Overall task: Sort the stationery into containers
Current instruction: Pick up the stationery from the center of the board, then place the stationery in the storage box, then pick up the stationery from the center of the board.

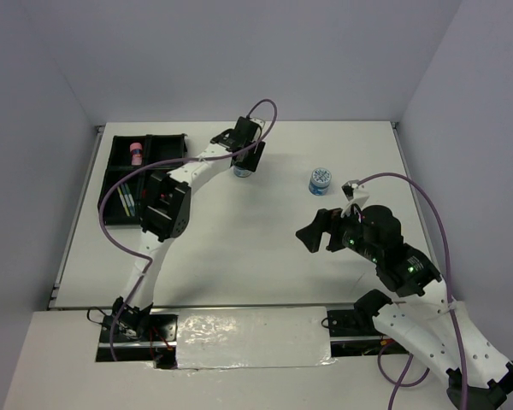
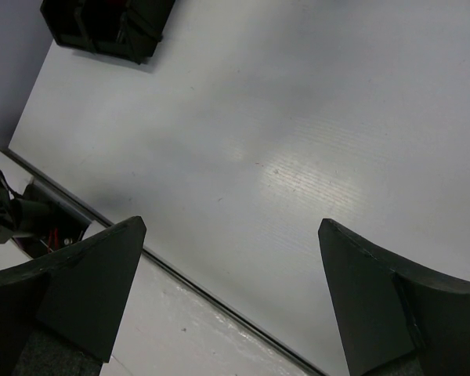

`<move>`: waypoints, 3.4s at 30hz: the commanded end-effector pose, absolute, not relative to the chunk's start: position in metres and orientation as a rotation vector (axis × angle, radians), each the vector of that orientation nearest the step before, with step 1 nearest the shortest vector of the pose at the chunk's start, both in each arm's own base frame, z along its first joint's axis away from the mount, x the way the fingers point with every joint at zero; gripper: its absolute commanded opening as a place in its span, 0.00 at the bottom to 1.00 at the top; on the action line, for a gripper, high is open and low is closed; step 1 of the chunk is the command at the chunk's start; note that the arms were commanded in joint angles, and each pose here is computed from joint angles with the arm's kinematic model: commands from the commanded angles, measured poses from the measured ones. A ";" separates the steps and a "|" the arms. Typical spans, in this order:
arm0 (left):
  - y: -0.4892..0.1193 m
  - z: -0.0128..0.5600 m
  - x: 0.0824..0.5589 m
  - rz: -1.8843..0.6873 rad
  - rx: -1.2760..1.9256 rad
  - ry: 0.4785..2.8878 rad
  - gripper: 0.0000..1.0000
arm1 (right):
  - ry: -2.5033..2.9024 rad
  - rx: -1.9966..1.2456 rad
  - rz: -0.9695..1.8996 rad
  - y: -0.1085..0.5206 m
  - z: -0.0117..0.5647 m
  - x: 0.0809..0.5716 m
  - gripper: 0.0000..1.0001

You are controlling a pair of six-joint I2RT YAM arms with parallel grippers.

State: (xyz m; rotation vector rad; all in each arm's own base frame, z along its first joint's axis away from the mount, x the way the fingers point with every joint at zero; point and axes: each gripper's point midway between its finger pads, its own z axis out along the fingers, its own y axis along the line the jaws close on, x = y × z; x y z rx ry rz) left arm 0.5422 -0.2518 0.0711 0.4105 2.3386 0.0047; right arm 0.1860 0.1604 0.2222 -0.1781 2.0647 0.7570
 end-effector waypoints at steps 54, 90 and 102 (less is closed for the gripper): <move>0.013 0.154 0.616 0.108 -0.283 2.243 0.46 | 2.035 -0.256 0.776 0.181 0.221 0.209 1.00; -0.440 0.222 0.489 -0.577 0.622 1.956 0.99 | 1.927 0.298 0.405 0.063 0.269 0.187 1.00; -0.512 0.160 0.486 -0.490 0.623 1.830 0.99 | 1.777 -0.051 0.743 0.097 0.319 0.125 1.00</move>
